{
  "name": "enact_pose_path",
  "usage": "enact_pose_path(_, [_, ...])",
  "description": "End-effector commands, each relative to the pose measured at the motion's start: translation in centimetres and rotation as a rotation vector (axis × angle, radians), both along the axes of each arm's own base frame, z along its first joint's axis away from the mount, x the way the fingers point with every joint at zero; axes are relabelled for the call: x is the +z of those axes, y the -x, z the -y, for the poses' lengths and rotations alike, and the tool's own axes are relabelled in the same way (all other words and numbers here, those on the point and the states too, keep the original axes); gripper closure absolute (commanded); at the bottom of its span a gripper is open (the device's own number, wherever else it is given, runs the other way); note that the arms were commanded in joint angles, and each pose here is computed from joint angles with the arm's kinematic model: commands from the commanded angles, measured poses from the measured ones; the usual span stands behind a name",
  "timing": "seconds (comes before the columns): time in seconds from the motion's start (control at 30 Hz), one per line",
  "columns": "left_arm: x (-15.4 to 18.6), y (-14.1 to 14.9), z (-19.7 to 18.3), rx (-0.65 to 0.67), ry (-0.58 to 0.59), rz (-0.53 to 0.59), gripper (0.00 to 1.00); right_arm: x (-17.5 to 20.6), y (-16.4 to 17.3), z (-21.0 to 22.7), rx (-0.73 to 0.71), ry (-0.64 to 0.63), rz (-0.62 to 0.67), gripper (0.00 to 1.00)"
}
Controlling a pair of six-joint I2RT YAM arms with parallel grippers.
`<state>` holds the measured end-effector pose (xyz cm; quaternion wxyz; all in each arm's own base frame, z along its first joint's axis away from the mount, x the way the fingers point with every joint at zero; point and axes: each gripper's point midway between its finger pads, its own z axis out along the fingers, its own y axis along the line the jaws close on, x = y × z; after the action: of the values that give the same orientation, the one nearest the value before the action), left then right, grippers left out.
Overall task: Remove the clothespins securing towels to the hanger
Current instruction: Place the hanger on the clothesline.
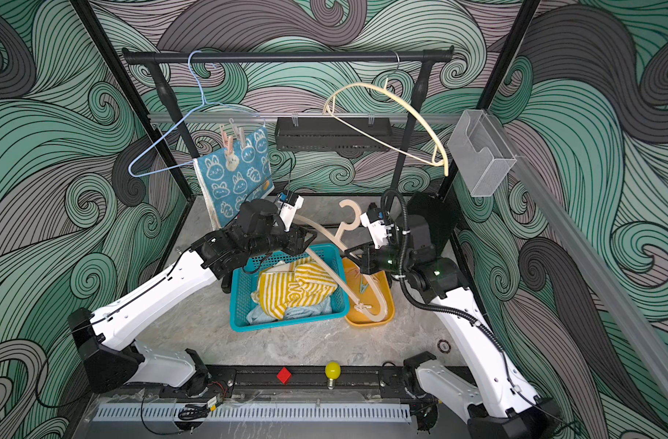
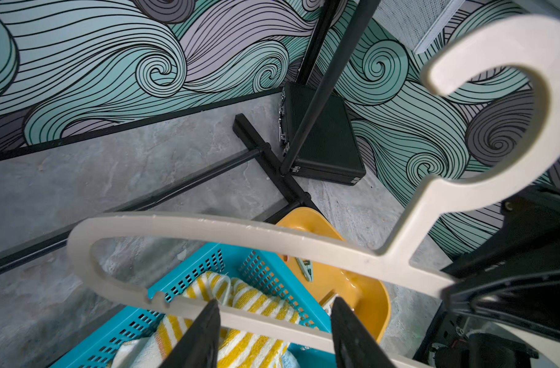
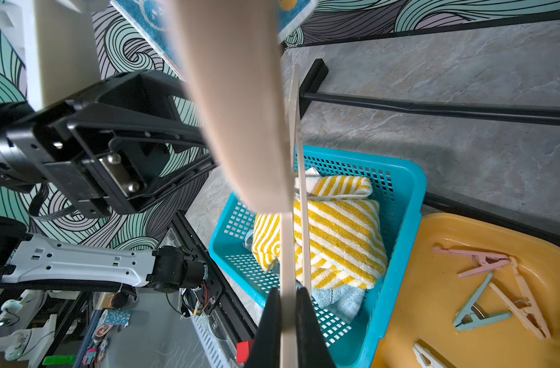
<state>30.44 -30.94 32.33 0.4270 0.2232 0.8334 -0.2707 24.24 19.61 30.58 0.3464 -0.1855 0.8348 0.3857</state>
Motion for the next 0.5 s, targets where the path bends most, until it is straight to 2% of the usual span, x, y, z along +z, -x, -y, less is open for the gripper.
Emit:
enact_pose_path(0.0, [1.9,0.5,2.2,-0.110,0.035,0.046,0.47,0.4,0.0,-0.4,0.007,-0.007,0.020,1.00])
enact_pose_path(0.23, [1.3,0.0,4.7,-0.156,-0.020,0.065,0.49,-0.3,-0.3,-1.0,0.009,-0.001,-0.001,1.00])
enact_pose_path(0.47, [1.5,-0.6,5.9,-0.145,-0.046,0.104,0.52,-0.8,-0.9,-1.4,0.002,0.004,-0.024,1.00])
